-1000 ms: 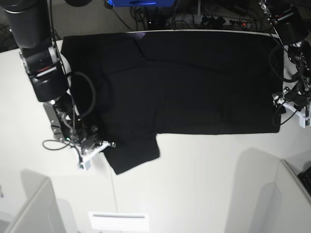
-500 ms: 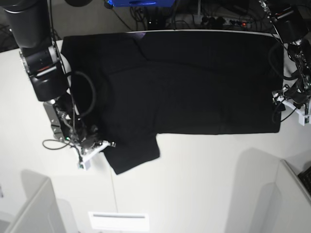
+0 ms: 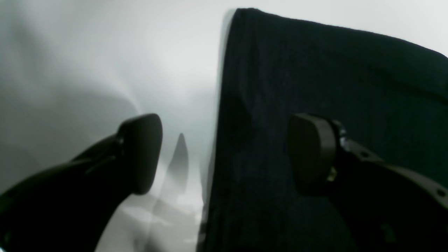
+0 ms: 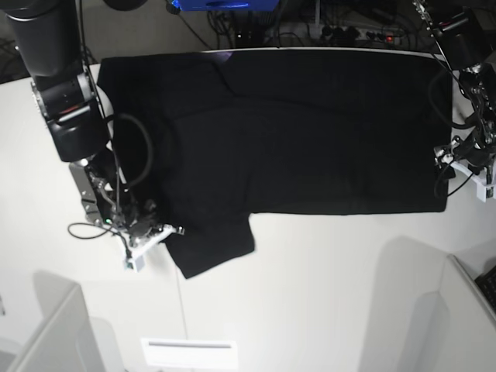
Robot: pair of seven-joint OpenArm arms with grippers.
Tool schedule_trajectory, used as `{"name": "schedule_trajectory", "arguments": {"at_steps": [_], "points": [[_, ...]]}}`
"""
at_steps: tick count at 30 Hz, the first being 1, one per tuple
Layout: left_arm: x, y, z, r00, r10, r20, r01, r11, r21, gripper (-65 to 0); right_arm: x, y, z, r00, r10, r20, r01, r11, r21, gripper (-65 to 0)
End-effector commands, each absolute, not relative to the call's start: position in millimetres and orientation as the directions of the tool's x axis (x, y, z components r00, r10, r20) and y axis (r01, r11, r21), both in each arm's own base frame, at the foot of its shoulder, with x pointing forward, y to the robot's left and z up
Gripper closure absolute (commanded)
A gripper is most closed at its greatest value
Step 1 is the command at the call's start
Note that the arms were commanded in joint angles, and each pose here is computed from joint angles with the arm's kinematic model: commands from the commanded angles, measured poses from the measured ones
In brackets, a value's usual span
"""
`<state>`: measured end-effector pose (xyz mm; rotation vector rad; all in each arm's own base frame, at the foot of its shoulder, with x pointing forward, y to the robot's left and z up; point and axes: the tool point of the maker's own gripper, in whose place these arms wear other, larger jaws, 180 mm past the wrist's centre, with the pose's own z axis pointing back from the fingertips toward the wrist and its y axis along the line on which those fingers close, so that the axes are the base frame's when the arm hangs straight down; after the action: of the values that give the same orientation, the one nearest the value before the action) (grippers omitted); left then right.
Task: Fold the T-shirt properly
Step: 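Grasp the black shirt's hem edge with both grippers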
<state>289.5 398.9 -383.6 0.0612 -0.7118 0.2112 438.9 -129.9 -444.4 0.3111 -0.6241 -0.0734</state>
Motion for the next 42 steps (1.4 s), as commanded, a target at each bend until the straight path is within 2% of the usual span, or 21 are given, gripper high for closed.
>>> {"name": "schedule_trajectory", "arguments": {"at_steps": [1,3,7,9,15,27,36,42], "points": [[302,409,-362,0.700,0.146,0.699,-0.209,0.978,0.006,-54.0,435,-131,-447,0.835,-0.142,0.532,-0.026,0.955,0.296,0.0],[309,415,-353,0.693,0.126,0.710,-0.208,0.978,0.029,-54.0,435,-130,-447,0.834,-0.143,0.532,-0.026,0.954,0.298,0.0],[313,441,-348,0.750,0.027,0.661,-0.220,0.953,0.210,-54.0,435,-129,-447,0.835,-0.146,0.531,-0.026,0.953,0.301,0.0],[316,448,-350,0.769,0.016,0.639,-0.224,0.943,0.247,-54.0,435,-129,-446,0.834,-0.147,0.531,-0.025,0.953,0.303,0.0],[329,445,-371,0.769,0.135,0.625,-0.272,0.954,0.129,-54.0,435,-129,-446,0.834,-0.147,0.531,-0.025,0.953,0.303,0.0],[360,419,-366,0.781,0.045,0.623,-0.175,0.973,0.148,-54.1,435,-129,-446,0.834,-0.147,0.531,-0.025,0.953,0.303,0.0],[378,420,-385,0.758,0.153,0.634,-0.229,0.973,0.040,-54.1,435,-129,-446,0.834,-0.147,0.531,-0.025,0.953,0.303,0.0],[376,417,-391,0.764,0.162,0.625,-0.230,0.973,0.029,-54.1,435,-129,-446,0.834,-0.147,0.531,-0.025,0.953,0.303,0.0]]}}
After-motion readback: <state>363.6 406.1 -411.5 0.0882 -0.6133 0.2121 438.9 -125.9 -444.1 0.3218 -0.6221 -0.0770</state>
